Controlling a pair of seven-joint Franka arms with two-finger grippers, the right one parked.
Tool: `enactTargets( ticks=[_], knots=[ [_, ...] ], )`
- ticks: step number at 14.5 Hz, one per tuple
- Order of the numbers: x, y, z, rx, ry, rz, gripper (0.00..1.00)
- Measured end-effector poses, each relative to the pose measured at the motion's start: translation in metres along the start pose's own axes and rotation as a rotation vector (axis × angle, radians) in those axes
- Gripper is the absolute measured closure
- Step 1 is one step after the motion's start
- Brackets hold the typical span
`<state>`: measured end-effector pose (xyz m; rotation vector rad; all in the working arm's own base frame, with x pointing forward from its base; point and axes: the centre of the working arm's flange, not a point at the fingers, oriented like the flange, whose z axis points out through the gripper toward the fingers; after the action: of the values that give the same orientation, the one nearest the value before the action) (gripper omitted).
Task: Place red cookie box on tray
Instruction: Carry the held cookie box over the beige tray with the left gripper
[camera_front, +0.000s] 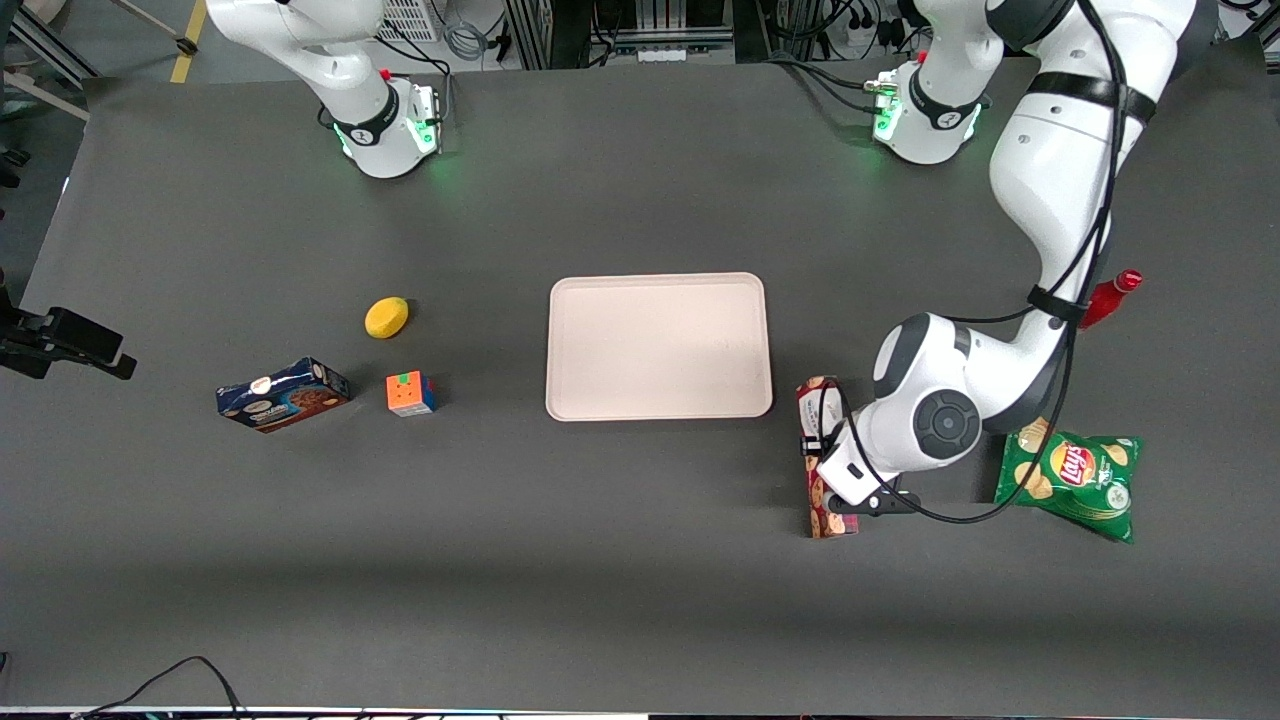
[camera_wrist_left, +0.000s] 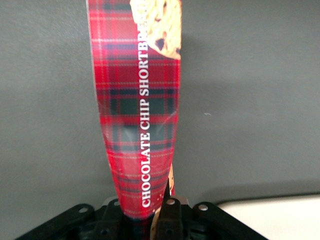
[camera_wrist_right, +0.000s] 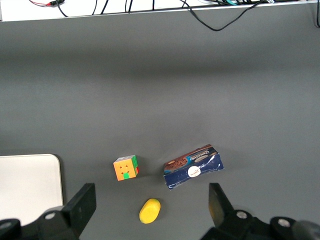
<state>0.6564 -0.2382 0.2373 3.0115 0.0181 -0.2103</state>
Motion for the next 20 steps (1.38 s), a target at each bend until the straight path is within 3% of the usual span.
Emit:
enactTargets(
  ticks=[4,10,14,16,20],
  knots=[
    [-0.001,0.024,-0.084,0.023,-0.069,-0.020,0.80],
    [-0.067,0.127,-0.122,0.027,-0.122,-0.168,0.81],
    [-0.111,0.163,-0.081,0.153,-0.094,-0.114,0.81],
    [-0.127,0.168,-0.055,0.163,-0.065,-0.076,0.81],
    [-0.166,0.172,-0.001,0.138,0.004,0.003,0.81]
  ],
)
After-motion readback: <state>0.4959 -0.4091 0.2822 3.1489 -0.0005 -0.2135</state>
